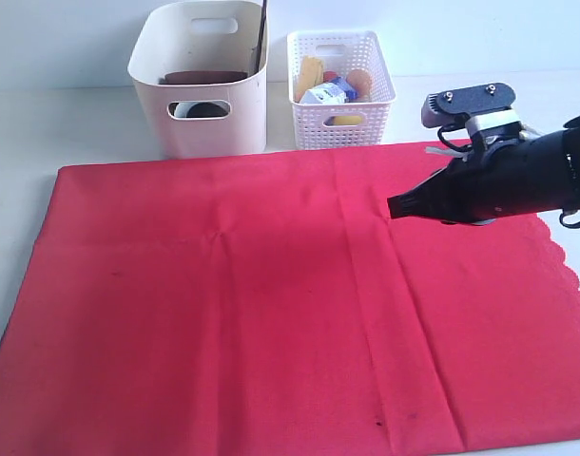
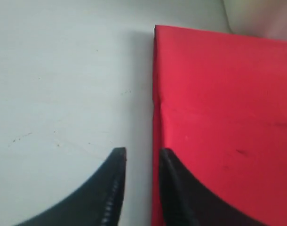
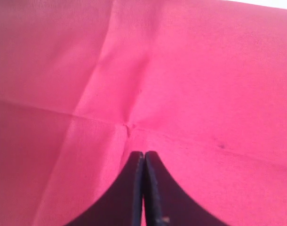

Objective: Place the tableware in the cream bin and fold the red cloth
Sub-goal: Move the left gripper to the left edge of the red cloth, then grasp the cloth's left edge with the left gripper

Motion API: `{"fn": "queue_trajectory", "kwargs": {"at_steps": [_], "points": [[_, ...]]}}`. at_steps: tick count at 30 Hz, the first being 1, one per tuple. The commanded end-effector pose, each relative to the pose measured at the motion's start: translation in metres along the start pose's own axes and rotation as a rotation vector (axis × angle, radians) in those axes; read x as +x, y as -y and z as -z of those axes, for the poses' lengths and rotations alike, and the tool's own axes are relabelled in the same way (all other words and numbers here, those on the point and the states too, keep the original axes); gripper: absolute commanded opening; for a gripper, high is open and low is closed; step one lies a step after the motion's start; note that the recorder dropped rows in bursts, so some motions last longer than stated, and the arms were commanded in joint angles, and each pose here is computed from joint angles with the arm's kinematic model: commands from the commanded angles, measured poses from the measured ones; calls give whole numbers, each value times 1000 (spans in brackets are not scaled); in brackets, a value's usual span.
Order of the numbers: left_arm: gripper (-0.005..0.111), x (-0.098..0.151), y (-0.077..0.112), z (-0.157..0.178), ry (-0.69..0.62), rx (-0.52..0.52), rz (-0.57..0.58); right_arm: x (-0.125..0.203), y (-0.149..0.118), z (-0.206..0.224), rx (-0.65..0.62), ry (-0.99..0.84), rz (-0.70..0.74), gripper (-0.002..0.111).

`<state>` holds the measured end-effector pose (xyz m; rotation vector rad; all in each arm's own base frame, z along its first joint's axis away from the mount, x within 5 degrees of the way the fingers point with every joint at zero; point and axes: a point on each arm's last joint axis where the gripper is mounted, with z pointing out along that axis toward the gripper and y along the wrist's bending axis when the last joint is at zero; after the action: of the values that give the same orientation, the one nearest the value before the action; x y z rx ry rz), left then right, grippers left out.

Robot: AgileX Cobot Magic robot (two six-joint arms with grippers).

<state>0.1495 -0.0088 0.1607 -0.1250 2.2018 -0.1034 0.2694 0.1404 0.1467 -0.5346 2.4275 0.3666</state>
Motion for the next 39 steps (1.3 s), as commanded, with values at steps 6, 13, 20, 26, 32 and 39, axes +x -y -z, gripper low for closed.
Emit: {"fn": "queue_trajectory", "kwargs": {"at_steps": [6,13,20,26,32,39], "points": [[76,-1,12,-45,-153,19,-49,-1,-3,0,-39,2,8,0],[77,-3,27,-83,-155,58,-106,-1,-4,0,-41,2,8,0],[77,10,29,-120,-265,47,-132,-1,-4,0,-46,2,8,0],[49,22,32,-128,-329,87,-166,-1,-4,0,-46,2,8,0],[1,21,24,-129,-339,66,-172,-1,-5,0,-54,1,8,0],[1,8,-28,-132,-308,-59,-171,-1,-7,0,-79,1,8,0]]}}
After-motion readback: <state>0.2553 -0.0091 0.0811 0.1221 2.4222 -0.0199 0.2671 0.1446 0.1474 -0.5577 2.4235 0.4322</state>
